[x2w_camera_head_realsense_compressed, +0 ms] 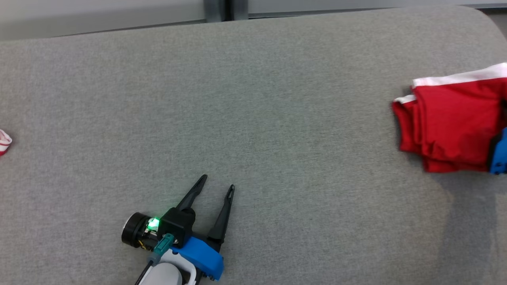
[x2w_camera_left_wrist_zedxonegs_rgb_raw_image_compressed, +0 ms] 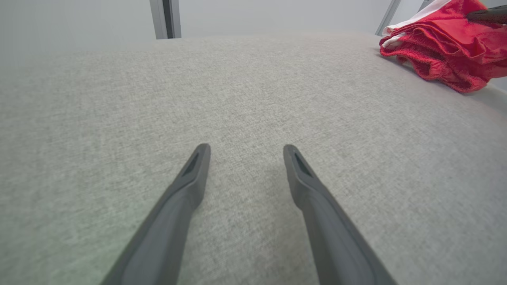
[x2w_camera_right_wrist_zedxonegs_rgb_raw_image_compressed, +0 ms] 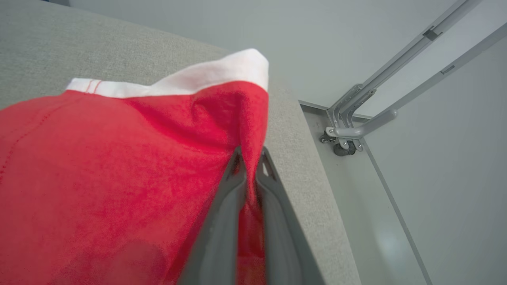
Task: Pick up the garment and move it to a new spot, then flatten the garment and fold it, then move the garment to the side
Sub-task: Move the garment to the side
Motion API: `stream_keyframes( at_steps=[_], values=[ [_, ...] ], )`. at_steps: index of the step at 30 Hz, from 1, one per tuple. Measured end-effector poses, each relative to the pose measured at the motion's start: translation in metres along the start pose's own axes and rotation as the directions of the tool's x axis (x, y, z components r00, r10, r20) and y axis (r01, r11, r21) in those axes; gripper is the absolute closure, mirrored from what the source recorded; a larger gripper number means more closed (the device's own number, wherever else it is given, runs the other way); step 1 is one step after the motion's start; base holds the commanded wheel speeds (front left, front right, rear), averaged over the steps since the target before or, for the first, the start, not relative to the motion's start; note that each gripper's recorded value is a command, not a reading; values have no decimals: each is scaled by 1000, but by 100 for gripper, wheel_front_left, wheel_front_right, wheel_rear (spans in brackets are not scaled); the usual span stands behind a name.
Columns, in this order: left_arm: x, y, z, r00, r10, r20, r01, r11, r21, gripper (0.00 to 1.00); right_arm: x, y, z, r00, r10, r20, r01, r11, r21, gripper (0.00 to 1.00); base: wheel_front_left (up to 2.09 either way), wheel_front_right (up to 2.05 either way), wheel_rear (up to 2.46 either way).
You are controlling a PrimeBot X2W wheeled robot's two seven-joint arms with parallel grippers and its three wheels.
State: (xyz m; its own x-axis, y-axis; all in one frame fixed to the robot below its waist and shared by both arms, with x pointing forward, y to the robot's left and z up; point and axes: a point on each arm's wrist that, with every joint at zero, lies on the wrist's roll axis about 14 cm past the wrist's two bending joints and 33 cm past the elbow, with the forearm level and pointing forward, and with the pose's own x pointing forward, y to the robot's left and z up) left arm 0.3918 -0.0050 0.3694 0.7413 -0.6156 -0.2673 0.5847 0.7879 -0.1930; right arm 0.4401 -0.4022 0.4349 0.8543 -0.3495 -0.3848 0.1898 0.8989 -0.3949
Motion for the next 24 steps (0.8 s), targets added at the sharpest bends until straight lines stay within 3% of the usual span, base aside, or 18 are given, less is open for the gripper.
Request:
stream_keyframes(
  at_steps=[8, 9, 10, 11, 17, 24],
  values=[
    [-2, 25, -1, 998, 67, 12, -67, 997, -28, 0, 34, -34, 6, 993, -103, -55, 100, 994, -54, 100, 0, 0, 0],
    [-2, 28, -2, 997, 74, 12, -73, 997, -31, 0, 37, -36, 9, 992, -114, -50, 111, 992, -55, 82, 0, 0, 0],
    [-2, 30, -2, 997, 79, 12, -79, 996, -32, 0, 40, -39, 11, 991, -125, -45, 123, 991, -54, 25, 0, 0, 0],
    [-3, 31, -2, 996, 84, 12, -83, 996, -33, 0, 42, -41, 14, 990, -139, -33, 137, 989, -50, 0, 0, 0, 0],
    [-7, 41, 2, 993, 119, 21, -118, 993, -31, 0, 44, -12, 60, 979, -147, 142, 148, 989, 6, 0, 0, 0, 0],
    [-19, 56, 14, 984, 175, 39, -176, 984, 2, 0, 30, 78, 99, 952, 20, 305, -39, 998, 57, 0, 0, 0, 0]
  ],
)
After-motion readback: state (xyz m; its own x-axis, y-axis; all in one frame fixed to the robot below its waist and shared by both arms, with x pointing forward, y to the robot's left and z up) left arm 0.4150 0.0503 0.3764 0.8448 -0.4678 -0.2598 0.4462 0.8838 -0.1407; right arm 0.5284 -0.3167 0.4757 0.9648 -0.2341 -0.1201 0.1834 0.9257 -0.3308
